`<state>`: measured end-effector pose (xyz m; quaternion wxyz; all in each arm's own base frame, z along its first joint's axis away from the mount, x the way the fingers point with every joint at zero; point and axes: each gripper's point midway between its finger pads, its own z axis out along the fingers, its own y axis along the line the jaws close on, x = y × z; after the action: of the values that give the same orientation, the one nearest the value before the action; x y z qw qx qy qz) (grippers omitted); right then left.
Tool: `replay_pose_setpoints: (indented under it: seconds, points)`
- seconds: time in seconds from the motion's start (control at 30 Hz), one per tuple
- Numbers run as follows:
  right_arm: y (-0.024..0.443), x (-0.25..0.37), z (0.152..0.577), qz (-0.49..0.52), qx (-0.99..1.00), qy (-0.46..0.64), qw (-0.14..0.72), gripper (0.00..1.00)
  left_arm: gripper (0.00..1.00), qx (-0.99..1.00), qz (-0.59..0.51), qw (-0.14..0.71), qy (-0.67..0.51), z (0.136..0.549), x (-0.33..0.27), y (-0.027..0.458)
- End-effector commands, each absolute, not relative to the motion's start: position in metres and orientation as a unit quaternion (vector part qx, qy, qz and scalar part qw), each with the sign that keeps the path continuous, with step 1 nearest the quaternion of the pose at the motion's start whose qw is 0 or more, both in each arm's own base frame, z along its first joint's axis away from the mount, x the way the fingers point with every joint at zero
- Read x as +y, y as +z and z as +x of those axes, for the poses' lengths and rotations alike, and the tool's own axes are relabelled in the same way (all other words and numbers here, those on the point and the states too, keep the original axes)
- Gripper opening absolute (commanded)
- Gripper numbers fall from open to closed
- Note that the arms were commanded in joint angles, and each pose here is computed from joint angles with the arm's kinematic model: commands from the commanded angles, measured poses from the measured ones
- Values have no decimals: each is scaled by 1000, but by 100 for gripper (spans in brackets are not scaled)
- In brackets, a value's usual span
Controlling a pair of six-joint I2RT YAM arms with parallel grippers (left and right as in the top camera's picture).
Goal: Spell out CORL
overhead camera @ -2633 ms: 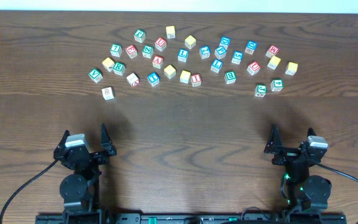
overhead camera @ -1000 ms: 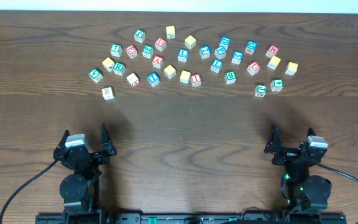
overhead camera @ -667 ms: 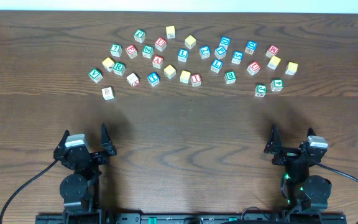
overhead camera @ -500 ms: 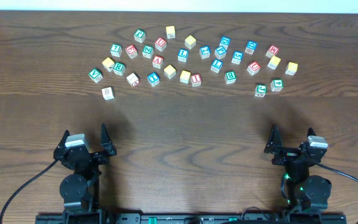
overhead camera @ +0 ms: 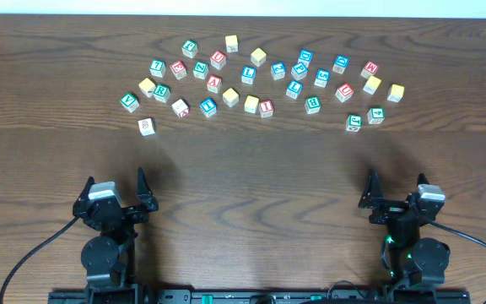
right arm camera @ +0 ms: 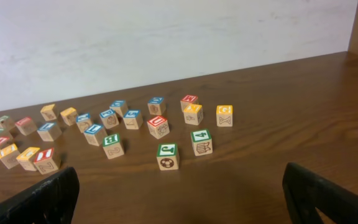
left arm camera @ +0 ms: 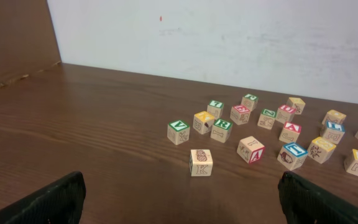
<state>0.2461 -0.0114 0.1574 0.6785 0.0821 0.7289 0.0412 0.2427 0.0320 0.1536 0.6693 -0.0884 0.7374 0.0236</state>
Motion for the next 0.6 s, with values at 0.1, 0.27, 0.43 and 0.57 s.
replay_pose_setpoints:
  seconds: [0.1,0.27,0.43,0.57]
  points:
    - [157,-12,246,79,729,36,679,99,97,757,-89,647,34,241,35,135]
    - [156,-12,246,79,729,36,679,99,98,746,-94,659,29,243,35,143]
    - [156,-12,246,79,729,36,679,99,98,742,-85,664,12,244,29,146]
    - [156,-12,246,79,729,36,679,99,97,734,-65,676,-10,244,19,164]
